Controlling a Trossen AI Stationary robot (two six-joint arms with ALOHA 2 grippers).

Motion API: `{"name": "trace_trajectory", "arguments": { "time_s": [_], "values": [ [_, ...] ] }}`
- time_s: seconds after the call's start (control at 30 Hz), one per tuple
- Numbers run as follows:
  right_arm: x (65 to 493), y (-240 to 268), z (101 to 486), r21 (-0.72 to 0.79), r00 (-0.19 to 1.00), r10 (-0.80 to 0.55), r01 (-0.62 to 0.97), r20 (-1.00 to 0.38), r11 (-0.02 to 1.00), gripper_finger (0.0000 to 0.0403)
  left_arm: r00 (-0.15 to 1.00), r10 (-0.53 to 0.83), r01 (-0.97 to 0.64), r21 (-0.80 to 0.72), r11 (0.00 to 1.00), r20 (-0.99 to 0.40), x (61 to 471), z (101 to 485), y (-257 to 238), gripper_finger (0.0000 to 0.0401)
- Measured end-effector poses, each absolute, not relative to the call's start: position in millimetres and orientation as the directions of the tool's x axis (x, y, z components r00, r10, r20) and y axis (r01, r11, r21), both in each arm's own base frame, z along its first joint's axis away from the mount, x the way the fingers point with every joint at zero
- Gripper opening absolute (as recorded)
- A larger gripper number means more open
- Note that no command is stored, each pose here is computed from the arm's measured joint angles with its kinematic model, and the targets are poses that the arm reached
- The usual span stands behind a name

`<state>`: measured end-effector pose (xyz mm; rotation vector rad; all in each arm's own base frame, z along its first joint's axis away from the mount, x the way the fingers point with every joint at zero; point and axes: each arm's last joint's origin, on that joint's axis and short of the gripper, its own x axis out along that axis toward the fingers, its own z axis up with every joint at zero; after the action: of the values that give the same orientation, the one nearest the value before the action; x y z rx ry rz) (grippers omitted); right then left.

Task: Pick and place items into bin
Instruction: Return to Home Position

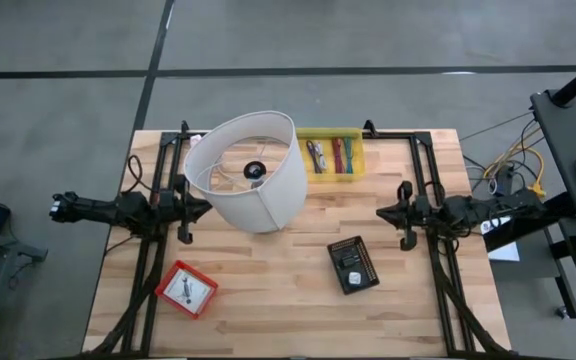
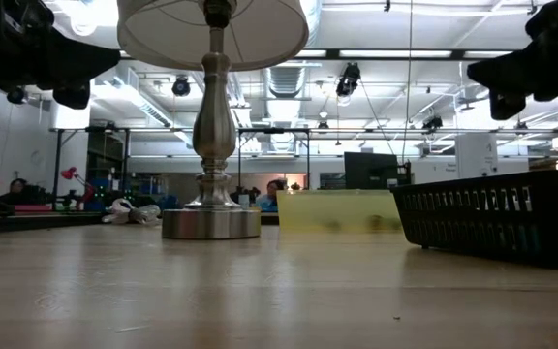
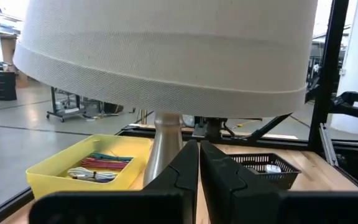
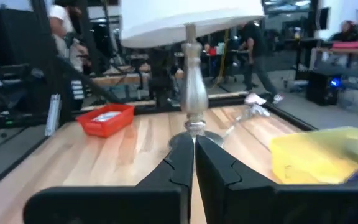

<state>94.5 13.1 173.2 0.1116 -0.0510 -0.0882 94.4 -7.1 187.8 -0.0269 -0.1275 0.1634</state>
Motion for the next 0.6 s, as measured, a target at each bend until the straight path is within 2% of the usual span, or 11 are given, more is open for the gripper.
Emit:
{"name": "trace_trajectory", "arguments": {
  "time_s": [0.3, 0.5, 0.6],
  "values": [
    [94.6, 13.6, 173.1, 0.134, 0.998, -0.056, 0.050, 0.042, 0.990, 0.0008, 0.993, 0.081, -0.076, -0.060, 0.995, 0.086, 95.5, 183.8, -9.6, 0.0000],
    [94.5, 13.6, 172.4, 0.146, 0.998, -0.053, 0.047, 0.036, 0.988, 0.0009, 0.999, -0.031, 0.033, -0.102, 0.994, 0.022, 95.8, 177.2, -12.9, 0.0000],
    [94.6, 13.6, 172.3, 0.148, 0.998, -0.053, 0.048, 0.035, 0.988, 0.0009, 0.999, -0.028, 0.030, -0.097, 0.995, 0.023, 95.9, 177.0, -12.8, 0.0000]
  ]
}}
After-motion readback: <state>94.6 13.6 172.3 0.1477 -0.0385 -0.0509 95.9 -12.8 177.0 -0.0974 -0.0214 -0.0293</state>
